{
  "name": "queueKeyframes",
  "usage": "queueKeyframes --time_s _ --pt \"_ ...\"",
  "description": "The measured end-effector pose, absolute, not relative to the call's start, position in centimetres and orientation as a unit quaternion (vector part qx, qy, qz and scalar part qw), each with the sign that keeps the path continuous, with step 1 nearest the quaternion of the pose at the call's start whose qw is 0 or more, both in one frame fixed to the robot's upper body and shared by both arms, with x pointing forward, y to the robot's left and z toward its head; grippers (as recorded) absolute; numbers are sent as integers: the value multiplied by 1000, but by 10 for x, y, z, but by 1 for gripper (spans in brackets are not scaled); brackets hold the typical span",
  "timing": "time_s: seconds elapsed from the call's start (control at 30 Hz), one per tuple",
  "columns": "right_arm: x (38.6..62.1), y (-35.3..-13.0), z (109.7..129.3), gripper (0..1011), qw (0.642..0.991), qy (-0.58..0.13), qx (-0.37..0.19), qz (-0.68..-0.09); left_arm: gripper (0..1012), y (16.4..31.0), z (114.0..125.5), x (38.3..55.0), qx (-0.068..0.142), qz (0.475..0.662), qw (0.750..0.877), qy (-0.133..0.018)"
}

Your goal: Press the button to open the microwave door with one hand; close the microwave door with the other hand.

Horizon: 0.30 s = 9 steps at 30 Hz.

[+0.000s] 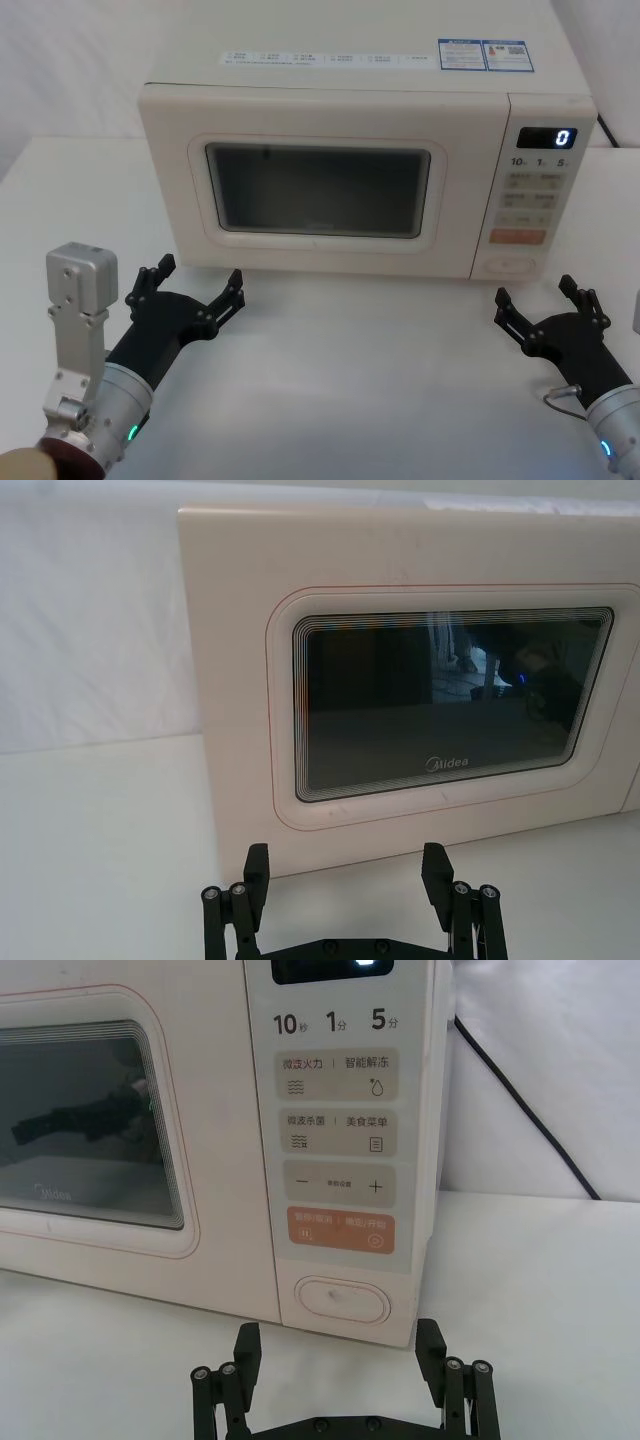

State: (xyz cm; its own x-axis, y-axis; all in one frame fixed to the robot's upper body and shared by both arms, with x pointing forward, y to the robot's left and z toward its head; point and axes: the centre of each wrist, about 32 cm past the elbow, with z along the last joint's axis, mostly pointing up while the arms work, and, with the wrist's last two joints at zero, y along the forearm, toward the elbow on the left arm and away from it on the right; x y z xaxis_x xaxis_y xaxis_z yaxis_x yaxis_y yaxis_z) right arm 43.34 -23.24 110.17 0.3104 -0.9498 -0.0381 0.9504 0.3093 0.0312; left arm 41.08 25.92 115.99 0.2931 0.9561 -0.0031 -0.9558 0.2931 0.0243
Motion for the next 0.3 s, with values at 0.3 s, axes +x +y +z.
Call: queueKeyframes --time_s 0.3 --pt "433 -232 1102 1002 809 6 24 -587 1001 259 1160 411 9 594 804 8"
